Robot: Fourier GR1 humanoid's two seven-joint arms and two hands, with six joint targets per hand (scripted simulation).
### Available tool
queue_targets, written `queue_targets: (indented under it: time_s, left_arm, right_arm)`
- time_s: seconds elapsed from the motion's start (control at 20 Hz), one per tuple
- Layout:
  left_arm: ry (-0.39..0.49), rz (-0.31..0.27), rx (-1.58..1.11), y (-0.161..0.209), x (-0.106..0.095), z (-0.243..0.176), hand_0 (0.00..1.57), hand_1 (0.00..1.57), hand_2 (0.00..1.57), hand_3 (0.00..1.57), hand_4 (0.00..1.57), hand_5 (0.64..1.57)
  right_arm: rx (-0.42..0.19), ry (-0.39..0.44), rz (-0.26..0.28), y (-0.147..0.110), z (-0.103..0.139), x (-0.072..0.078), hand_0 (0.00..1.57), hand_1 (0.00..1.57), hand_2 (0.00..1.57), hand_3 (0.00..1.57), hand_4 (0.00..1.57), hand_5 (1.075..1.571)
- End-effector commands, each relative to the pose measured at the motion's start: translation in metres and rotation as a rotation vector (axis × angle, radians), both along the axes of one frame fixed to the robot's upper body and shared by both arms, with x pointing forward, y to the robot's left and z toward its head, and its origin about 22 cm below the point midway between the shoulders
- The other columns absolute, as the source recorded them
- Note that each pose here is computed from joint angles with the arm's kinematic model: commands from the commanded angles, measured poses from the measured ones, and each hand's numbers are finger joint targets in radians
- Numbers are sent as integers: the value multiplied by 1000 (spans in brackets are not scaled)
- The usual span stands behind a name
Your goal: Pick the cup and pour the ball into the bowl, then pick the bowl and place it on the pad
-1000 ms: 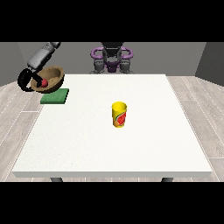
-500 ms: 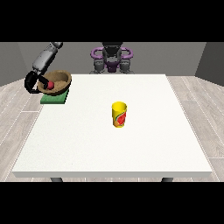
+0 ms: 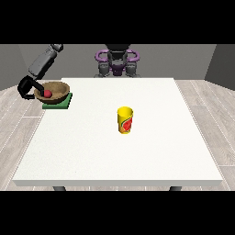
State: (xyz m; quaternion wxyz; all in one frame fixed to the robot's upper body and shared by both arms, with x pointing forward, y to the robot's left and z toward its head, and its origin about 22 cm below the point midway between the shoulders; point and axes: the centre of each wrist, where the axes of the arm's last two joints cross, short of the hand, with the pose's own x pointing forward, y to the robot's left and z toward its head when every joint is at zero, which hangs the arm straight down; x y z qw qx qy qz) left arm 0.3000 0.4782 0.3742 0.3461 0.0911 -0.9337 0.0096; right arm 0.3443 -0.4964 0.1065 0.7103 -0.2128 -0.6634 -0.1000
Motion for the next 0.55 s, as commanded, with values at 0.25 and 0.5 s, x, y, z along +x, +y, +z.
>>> queue_targets:
  time_s: [0.25,0.5]
  left_arm:
    - [4,-21,0,1,-13,13,0,0,0,0,0,1515]
    - [58,8,-23,2,-2,-6,0,0,0,0,0,1515]
  right_arm:
    - [17,-47,-51,-12,32,2,477,477,543,692,0,1513]
    - [53,-64,2,-26,72,-1,134,134,280,375,0,1467]
